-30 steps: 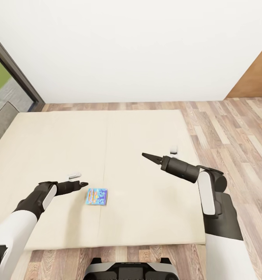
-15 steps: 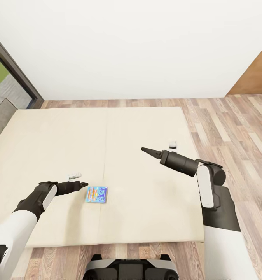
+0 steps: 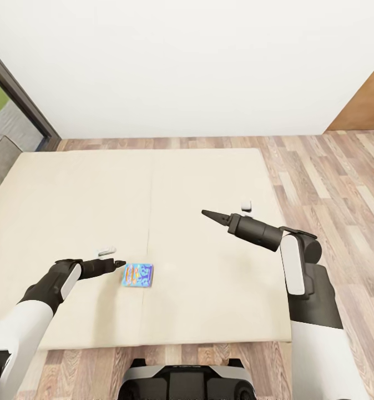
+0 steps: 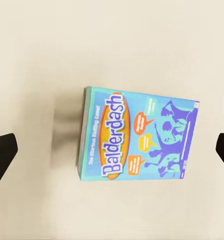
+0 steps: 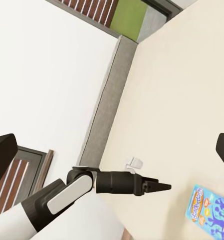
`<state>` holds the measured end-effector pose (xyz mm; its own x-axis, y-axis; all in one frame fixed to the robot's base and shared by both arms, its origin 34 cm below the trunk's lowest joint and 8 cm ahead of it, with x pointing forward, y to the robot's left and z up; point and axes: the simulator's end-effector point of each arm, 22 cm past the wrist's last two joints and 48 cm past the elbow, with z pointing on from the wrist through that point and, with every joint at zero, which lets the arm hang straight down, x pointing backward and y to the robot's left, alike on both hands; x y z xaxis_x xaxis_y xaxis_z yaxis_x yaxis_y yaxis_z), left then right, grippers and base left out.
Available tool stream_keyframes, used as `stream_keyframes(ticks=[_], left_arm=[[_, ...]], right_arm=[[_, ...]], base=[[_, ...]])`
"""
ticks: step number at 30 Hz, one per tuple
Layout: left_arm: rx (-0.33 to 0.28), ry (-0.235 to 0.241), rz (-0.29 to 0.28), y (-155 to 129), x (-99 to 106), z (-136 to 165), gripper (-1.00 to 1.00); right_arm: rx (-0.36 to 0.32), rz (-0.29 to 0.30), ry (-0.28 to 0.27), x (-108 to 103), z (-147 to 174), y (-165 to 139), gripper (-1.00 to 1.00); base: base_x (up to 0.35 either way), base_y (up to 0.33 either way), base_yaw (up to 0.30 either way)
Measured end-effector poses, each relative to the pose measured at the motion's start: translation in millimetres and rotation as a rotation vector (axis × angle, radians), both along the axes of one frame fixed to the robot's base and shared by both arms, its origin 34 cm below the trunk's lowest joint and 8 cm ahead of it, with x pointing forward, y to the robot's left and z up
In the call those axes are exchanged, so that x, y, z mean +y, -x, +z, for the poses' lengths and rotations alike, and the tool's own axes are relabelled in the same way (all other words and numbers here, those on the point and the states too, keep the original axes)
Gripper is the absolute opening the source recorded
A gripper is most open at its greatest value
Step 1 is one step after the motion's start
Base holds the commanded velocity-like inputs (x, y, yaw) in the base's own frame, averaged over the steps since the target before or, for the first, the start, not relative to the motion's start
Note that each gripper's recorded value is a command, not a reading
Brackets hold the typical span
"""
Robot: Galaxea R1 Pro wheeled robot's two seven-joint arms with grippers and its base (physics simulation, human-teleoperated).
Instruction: Put all the toys in the child's room - the three board games (two on the bed and one on the table), the two jigsaw puzzles on the table, and the tennis ball on the table - inside the toy box on the table in the child's room.
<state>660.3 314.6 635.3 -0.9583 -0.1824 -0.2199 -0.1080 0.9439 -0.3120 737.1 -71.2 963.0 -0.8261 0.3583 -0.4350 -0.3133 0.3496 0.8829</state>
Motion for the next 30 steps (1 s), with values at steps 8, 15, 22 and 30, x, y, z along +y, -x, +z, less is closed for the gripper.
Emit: stream_keyframes(ticks=[8,15,22,30], left_arm=[[0.018,0.001,0.003,6,1,-7,1.0],[0.03,0.0,0.004,10,3,-12,1.0],[0.038,0.0,0.005,13,3,-16,1.0],[0.031,0.006,0.0,4,0,-9,1.0]], right_arm=[[0.013,0.003,0.0,3,-8,1,1.0],[0.026,0.0,0.004,1,-16,3,1.0],[0.033,-0.003,0.006,0,-21,5,1.0],[0.031,-0.004,0.007,-1,-21,6,1.0]], base=[[0.0,0.0,0.0],[0.0,0.0,0.0],[0.0,0.0,0.0],[0.0,0.0,0.0]])
